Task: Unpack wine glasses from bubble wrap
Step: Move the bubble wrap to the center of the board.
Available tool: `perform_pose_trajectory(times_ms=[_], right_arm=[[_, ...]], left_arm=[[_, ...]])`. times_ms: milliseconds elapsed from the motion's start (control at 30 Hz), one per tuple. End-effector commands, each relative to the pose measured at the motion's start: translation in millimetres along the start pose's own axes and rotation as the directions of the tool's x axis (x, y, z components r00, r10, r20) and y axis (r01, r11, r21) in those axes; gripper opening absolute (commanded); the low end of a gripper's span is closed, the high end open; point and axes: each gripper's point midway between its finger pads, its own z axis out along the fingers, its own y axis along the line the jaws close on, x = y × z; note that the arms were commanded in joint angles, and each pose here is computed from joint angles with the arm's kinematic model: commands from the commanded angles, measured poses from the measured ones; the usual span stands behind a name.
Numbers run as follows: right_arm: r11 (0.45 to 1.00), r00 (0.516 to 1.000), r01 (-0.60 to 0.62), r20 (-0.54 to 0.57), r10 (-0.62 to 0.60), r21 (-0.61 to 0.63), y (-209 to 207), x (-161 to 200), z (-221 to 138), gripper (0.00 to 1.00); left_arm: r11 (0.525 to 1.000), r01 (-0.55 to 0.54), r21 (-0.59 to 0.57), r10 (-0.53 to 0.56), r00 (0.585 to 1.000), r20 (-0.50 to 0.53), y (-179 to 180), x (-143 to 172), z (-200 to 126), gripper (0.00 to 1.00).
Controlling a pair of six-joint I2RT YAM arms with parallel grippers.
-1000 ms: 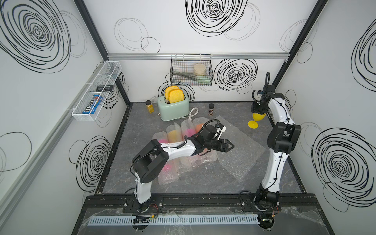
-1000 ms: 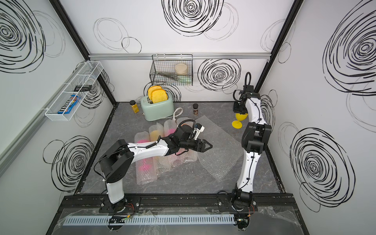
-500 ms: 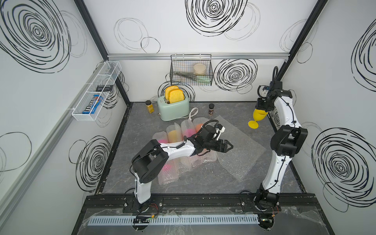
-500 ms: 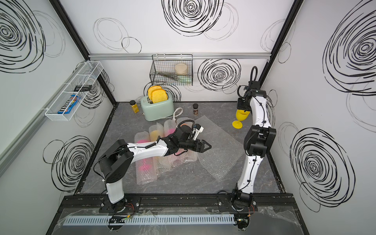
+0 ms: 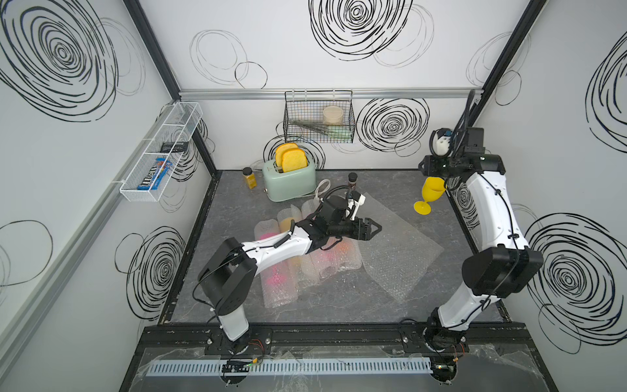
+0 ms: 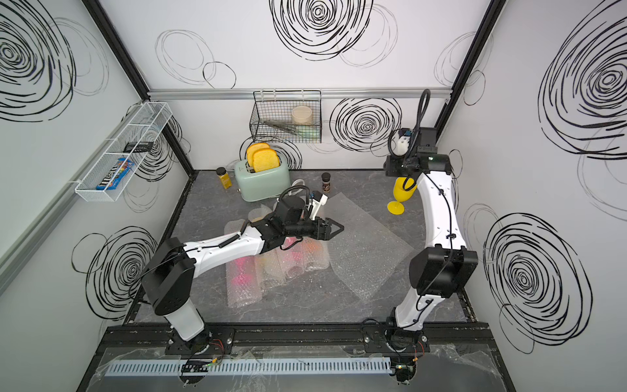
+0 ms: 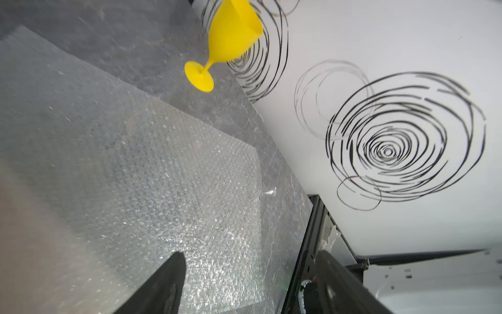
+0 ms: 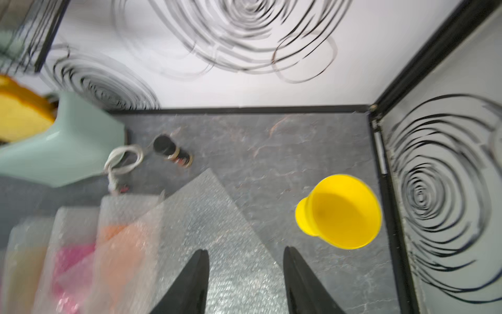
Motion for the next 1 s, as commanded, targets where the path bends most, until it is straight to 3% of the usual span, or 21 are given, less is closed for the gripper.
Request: perform_pose_trajectory(times_ms=[0, 167, 333, 533, 700, 967], right_arm=[[0.997, 0.998, -0.015, -0.066, 0.010, -0.075, 30, 47, 28, 0.52], [0.979, 0.977, -0.151, -0.175, 0.126, -0.140, 63, 126, 62, 0.53], [0.933, 0.888, -0.345, -0.359, 0.287, -0.108, 82, 209, 88, 0.52], [0.886, 0.825, -0.458, -0.405, 0.395, -0.068, 92, 265, 94, 0.52], [0.878, 0.765, -0.477, -0.469, 0.441, 0.048, 78, 319, 94, 0.52], [0.841, 0.720, -0.467, -0.434, 0.542, 0.274, 26, 351, 75, 0.54]], left_arm=[[0.999, 0.015, -0.034, -0.012, 0.996, 0.086, 13, -22, -29, 0.80], [0.994, 0.044, -0.102, -0.031, 0.991, 0.130, 40, -26, -60, 0.80], [0.990, 0.069, -0.123, -0.049, 0.985, 0.163, 53, -28, -77, 0.80], [0.988, 0.077, -0.136, -0.055, 0.985, 0.164, 60, -25, -82, 0.80], [0.987, 0.086, -0.133, -0.063, 0.984, 0.169, 64, -26, -85, 0.80], [0.986, 0.103, -0.129, -0.082, 0.984, 0.158, 67, -22, -82, 0.80]])
